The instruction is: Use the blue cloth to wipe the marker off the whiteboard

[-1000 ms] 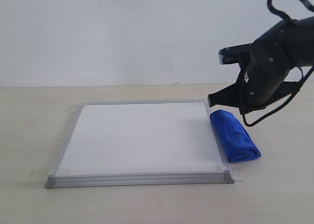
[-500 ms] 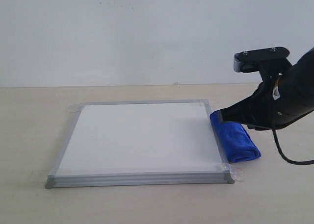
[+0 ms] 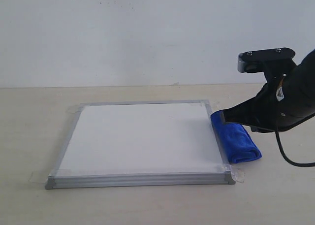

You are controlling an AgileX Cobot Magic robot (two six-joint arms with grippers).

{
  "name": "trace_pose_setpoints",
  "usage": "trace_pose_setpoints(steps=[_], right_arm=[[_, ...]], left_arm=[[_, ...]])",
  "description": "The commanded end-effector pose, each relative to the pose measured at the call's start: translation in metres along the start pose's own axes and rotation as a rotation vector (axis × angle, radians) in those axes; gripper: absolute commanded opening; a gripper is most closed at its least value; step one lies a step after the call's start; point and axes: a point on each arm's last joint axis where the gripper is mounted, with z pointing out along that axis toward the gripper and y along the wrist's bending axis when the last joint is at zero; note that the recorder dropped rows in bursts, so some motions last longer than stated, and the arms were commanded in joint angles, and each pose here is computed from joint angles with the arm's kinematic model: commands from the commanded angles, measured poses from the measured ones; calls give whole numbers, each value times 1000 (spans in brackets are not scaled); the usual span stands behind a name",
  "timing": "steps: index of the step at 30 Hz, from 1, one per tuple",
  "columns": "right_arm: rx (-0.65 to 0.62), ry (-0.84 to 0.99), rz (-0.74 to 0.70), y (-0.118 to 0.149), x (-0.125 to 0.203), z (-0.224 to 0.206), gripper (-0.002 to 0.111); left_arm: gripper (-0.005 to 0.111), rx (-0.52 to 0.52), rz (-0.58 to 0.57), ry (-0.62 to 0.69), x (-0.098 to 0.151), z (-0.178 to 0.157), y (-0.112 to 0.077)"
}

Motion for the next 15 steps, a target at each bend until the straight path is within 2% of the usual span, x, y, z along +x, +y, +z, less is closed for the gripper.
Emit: trace_pose_setpoints(steps=[1, 11, 15], right_arm=[[-1, -8, 3, -1, 0, -3, 0], [30, 32, -11, -3, 4, -3, 0], [31, 27, 58, -5, 7, -11, 0]], left_arm=[[4, 8, -5, -5, -1, 0, 0], [4, 8, -5, -5, -1, 0, 0], [4, 8, -5, -5, -1, 0, 0]])
